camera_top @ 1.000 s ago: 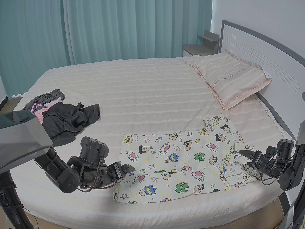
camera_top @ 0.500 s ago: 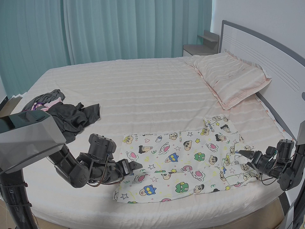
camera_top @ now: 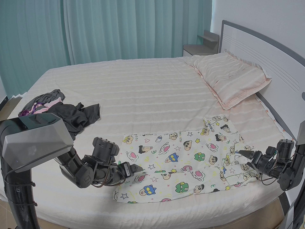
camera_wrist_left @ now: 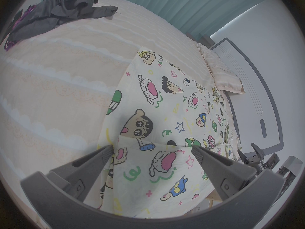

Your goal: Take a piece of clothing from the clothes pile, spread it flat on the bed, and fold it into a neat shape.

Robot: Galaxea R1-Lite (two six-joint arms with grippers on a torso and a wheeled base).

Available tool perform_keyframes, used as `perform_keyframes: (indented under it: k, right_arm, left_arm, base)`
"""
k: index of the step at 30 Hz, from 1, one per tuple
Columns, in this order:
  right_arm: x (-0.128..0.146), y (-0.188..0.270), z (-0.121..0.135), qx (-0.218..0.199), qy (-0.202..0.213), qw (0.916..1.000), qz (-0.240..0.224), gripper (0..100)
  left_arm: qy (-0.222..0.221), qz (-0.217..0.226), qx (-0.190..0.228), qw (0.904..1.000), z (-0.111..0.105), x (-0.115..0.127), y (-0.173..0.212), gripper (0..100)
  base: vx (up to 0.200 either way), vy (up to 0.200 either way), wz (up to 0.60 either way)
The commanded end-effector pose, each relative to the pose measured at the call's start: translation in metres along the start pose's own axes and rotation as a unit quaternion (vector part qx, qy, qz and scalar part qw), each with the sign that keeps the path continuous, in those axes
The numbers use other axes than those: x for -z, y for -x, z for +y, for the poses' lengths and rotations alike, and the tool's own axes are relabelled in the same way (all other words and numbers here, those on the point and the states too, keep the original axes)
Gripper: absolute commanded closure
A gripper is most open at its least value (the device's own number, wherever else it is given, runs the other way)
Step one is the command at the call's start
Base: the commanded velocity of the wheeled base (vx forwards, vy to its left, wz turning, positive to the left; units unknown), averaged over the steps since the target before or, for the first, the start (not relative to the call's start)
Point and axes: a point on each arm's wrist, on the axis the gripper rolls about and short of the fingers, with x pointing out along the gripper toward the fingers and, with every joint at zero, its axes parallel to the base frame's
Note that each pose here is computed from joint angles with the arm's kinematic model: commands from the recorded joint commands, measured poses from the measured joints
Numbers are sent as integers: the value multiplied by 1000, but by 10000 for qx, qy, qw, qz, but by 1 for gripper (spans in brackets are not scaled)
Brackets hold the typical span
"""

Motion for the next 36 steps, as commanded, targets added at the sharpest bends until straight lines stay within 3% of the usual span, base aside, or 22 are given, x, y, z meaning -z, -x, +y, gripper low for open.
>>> perform_keyframes:
  k: [1, 14, 15, 22, 27, 36]
  right_arm:
    - [0, 0, 0, 3, -4, 10000, -3, 0]
    - [-1, 0, -1, 9, -4, 10000, -30, 0]
    - [-2, 0, -2, 28, -14, 10000, -51, 0]
    - [-14, 15, -3, 39, 313, 9982, -509, 0]
    - [-24, 12, -22, 295, 396, 9965, -671, 0]
    - [-21, -6, -37, 462, 424, 9972, -409, 0]
  left_arm:
    - [11, 26, -31, 10000, 2, 1, -1, 0]
    - [59, -24, -31, 10000, 4, -4, -6, 0]
    - [59, -24, -31, 10000, 4, -4, -7, 100]
    - [84, -36, -52, 9999, 5, -5, -6, 100]
    - [122, -86, -86, 9999, 7, -7, 1, 100]
    - [104, -194, -3, 9998, 2, -7, 24, 100]
  base:
    - [0, 0, 0]
    - [0, 0, 0]
    - [0, 0, 0]
    - [0, 0, 0]
    - [0, 0, 0]
    - [0, 0, 0]
